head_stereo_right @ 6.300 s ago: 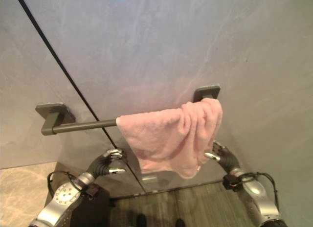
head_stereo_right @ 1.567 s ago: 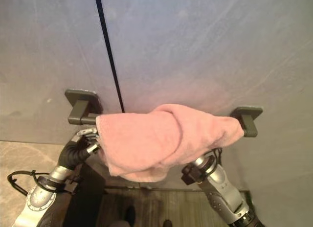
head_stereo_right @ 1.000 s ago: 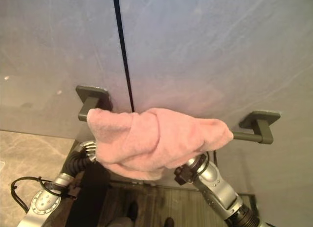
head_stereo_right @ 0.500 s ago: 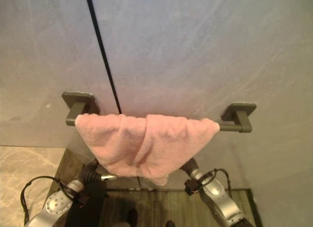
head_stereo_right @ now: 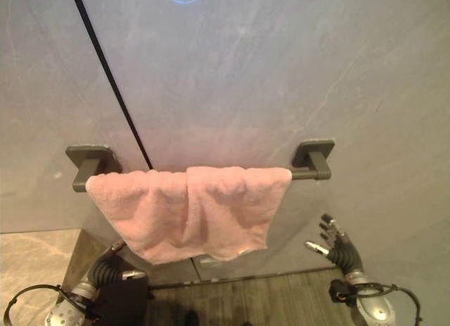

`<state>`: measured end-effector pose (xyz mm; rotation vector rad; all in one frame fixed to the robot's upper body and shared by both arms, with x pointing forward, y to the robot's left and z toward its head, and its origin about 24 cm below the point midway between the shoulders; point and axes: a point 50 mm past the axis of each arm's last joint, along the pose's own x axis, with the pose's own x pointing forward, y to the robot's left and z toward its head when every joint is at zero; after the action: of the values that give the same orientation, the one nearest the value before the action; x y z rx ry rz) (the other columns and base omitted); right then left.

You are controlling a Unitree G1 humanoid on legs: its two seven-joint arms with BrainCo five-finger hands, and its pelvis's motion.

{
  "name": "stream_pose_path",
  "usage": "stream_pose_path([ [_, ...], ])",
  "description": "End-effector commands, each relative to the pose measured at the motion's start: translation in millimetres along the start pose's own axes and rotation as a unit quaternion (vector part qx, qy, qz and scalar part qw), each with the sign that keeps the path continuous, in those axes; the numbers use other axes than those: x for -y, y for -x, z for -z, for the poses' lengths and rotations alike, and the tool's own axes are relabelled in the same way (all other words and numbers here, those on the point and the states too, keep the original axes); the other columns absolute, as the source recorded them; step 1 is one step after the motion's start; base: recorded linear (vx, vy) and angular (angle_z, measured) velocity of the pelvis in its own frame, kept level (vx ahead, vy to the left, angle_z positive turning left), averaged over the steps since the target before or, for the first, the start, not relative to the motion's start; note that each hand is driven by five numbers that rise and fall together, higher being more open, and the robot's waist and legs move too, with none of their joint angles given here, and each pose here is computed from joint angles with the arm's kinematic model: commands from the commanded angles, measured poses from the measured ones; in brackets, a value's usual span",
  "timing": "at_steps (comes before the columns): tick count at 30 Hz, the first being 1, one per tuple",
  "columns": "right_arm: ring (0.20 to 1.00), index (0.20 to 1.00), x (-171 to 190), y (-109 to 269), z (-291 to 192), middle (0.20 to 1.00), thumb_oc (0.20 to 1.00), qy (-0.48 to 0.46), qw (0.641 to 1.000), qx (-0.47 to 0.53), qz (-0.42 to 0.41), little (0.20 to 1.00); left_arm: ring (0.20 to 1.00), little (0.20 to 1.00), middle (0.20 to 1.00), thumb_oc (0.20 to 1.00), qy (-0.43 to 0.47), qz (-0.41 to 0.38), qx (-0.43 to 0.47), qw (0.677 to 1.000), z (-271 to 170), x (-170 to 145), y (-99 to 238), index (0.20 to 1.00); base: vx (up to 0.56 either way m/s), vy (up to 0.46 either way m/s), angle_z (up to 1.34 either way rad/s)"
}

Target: Put brush and paste in cup on sink, flatten towel.

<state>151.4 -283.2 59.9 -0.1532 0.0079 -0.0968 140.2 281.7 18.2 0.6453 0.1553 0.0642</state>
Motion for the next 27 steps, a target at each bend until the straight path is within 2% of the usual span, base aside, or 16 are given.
stream_pose_path([
  [1,1.0,1.0,12.4,-12.2,-39.4,1.0,1.0,0.028,0.991,0.128,0.032,1.0,1.0,1.0,1.0,1.0,-0.075,-0.145,0.049,0.985,-12.3,-69.5,-5.9,1.0,0.0,0.0,0.0],
  [2,1.0,1.0,23.6,-6.8,-69.3,1.0,1.0,0.099,0.975,0.19,0.06,1.0,1.0,1.0,1.0,1.0,-0.086,-0.215,0.085,0.969,-28.3,-92.4,0.8,1.0,0.0,0.0,0.0],
  [3,1.0,1.0,25.6,-5.4,-84.6,1.0,1.0,0.131,0.963,0.224,0.069,1.0,1.0,1.0,1.0,1.0,-0.079,-0.246,0.107,0.96,-37.5,-100.8,3.5,1.0,0.03,-0.01,-0.02],
  [6,1.0,1.0,25.1,-5.8,-104.2,1.0,1.0,0.153,0.945,0.274,0.089,1.0,1.0,1.0,1.0,1.0,-0.083,-0.298,0.14,0.941,-51.5,-115.8,6.6,1.0,0.02,-0.001,0.0],
  [8,1.0,1.0,16.2,-7.9,-131.7,1.0,1.0,0.165,0.917,0.351,0.095,1.0,1.0,1.0,1.0,1.0,-0.083,-0.356,0.202,0.909,-76.6,-131.8,5.8,1.0,0.0,0.0,0.0],
  [10,1.0,1.0,12.6,-8.7,-139.4,1.0,1.0,0.171,0.907,0.372,0.092,1.0,1.0,1.0,1.0,1.0,-0.092,-0.365,0.224,0.899,-85.6,-135.4,5.2,1.0,-0.02,-0.005,0.01],
  [12,1.0,1.0,-2.2,-10.7,-162.0,1.0,1.0,0.192,0.881,0.428,0.056,1.0,1.0,1.0,1.0,1.0,-0.137,-0.37,0.289,0.872,-116.8,-145.2,4.8,1.0,0.02,0.008,-0.02],
  [15,1.0,1.0,-15.7,-10.8,-179.3,1.0,1.0,0.23,0.857,0.462,0.006,1.0,1.0,1.0,1.0,1.0,-0.177,-0.339,0.348,0.856,-145.3,-149.2,5.8,1.0,-0.03,0.002,-0.02],
  [17,1.0,1.0,-24.5,-10.3,-189.8,1.0,1.0,0.279,0.834,0.475,-0.035,1.0,1.0,1.0,1.0,1.0,-0.205,-0.288,0.399,0.846,-169.4,-148.8,8.6,1.0,-0.04,0.003,-0.11],
  [20,1.0,1.0,-30.0,-10.2,-193.0,1.0,1.0,0.306,0.822,0.477,-0.06,1.0,1.0,1.0,1.0,1.0,-0.229,-0.247,0.419,0.843,-181.5,-145.4,9.5,1.0,0.01,0.008,-0.05],
  [21,1.0,1.0,-36.9,-7.9,-197.4,1.0,1.0,0.336,0.806,0.478,-0.093,1.0,1.0,1.0,1.0,1.0,-0.259,-0.197,0.445,0.834,-195.9,-138.0,11.3,1.0,0.02,0.009,-0.05],
  [23,1.0,1.0,-38.1,-7.8,-197.5,1.0,1.0,0.347,0.802,0.476,-0.101,1.0,1.0,1.0,1.0,1.0,-0.268,-0.172,0.458,0.83,-202.1,-133.6,13.7,1.0,-0.06,0.002,-0.03],
  [25,1.0,1.0,-46.2,-3.4,-193.9,1.0,1.0,0.38,0.789,0.459,-0.151,1.0,1.0,1.0,1.0,1.0,-0.323,-0.104,0.476,0.811,-215.0,-121.9,18.7,1.0,-0.01,0.008,-0.02],
  [27,1.0,1.0,-50.9,-2.8,-190.0,1.0,1.0,0.394,0.784,0.446,-0.179,1.0,1.0,1.0,1.0,1.0,-0.34,-0.068,0.481,0.805,-218.0,-113.7,20.2,1.0,-0.06,0.015,-0.01],
])
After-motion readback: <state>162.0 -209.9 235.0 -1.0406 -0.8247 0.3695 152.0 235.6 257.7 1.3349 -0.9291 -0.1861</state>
